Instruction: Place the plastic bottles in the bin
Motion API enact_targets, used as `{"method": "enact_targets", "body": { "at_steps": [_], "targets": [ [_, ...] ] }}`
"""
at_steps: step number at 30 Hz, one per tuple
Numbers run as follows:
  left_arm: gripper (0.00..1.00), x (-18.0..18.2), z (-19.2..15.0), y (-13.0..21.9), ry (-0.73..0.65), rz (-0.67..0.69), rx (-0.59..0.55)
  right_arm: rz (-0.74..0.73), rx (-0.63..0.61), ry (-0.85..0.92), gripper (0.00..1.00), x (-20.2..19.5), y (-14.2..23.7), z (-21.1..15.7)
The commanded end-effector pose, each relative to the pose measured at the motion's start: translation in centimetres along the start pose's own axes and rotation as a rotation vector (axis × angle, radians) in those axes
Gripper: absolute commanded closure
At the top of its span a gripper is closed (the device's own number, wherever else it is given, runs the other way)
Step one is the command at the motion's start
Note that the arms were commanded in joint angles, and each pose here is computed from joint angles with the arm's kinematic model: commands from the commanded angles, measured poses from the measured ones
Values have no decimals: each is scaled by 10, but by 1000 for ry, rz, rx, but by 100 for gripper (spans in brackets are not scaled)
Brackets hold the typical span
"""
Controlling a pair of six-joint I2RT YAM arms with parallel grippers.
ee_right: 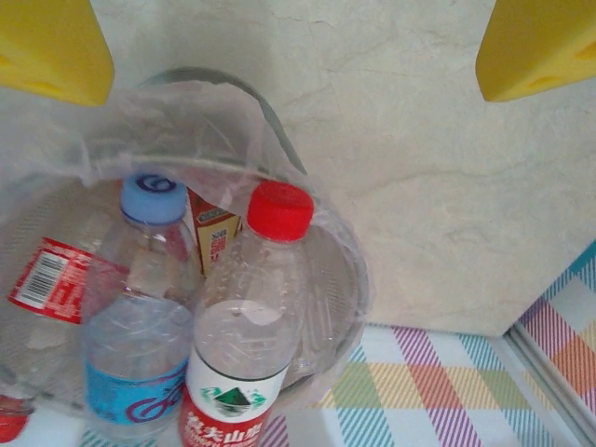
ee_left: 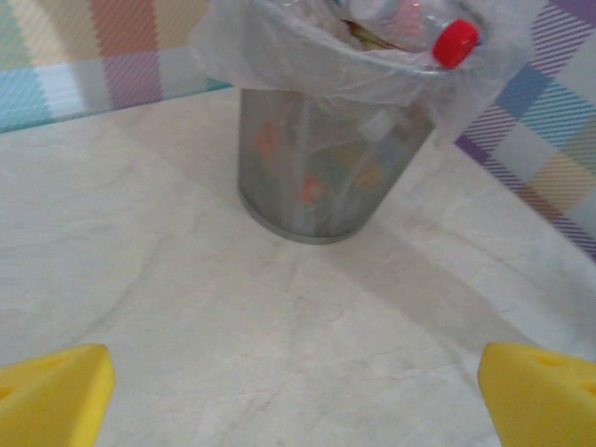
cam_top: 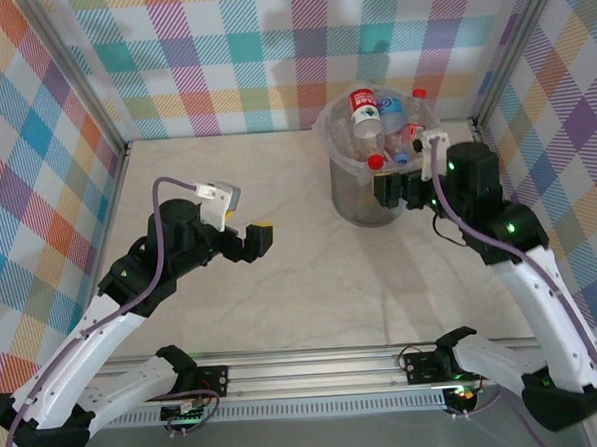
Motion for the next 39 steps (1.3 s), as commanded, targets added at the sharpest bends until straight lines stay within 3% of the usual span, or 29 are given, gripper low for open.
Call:
{"method": "enact_targets", "body": {
  "at_steps": [1,14,18,33,39],
  "targets": [
    [0,17,-2,6,-63,137,-51,-32,-149,-16,0,-5,12,12],
    [0,77,-39,19,-39,512,-159,-77,-160,-38,0,-14,-14,-70],
    [0,98,-62,16,-47,621,-154,-177,-155,-31,0,-28,-31,-98],
    [0,172,-129,-3,80,797,-196,-423,-105,21,0,-80,-80,-162],
    [0,189,-146,-21,45,791,-182,-473,-122,8,0,-98,-96,-178]
  ]
}}
Point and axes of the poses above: each hand's point on the last joint's axis, 136 mm out from that joint toward the fingers, its own y axis back along the fingers, its own x axis along the line the jaws close on, z = x × y, the point moved 5 cm from there along y, back along the fingers, and after that the axes turned 6 degrees about y, right-handed, at the moved point
